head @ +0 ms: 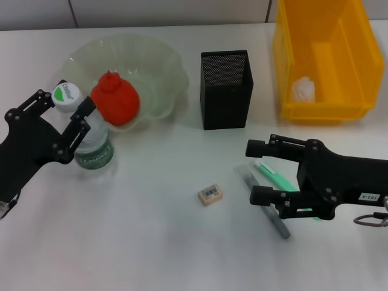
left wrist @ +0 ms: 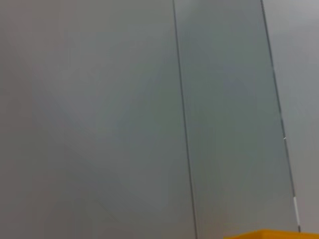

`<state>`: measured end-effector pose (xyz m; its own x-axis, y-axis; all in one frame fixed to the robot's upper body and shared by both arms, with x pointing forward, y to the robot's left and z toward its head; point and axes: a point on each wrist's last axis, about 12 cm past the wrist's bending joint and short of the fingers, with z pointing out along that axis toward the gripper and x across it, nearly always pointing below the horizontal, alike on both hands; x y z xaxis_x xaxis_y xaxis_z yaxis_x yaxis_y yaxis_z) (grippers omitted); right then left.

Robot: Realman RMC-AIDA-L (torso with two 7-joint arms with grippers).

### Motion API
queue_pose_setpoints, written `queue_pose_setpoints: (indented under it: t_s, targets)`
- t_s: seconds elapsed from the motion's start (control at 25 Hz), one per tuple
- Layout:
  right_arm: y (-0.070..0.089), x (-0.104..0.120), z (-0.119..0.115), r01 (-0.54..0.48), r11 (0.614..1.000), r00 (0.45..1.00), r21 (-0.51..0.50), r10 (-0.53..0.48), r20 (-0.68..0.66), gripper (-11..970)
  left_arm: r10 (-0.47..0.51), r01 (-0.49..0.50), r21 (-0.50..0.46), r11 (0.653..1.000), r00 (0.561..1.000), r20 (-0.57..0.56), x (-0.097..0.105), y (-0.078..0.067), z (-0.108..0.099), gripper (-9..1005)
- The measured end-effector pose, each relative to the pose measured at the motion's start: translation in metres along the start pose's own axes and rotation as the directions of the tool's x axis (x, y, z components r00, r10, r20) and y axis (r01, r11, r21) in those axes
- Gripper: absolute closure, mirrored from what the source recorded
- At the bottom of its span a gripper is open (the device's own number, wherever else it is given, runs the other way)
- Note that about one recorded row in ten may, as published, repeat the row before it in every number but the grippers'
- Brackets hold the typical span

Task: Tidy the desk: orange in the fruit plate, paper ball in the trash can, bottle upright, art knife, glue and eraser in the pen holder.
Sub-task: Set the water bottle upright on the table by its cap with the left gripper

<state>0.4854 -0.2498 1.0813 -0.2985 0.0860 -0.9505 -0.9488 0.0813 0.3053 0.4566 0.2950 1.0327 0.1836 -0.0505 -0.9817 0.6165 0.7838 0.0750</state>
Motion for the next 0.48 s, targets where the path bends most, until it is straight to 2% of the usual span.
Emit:
queue_pose_setpoints:
  t_s: [0.2, 0.48]
  targets:
    - [0.0003, 0.0006, 0.0005, -0.003, 1.000, 1.000, -0.001, 0.003, 0.001, 116, -0.032, 0.031, -0.049, 0.998, 0.999, -0.010, 0.0046, -0.0007, 0.0044, 401]
    - [0.0005, -0.0001, 0.0010, -0.003, 1.000, 1.000, -0.008, 0.003, 0.002, 116, -0.072, 0.077, -0.129, 0.989, 0.997, 0.042, 0.0026, 0.0003, 0.0016, 380]
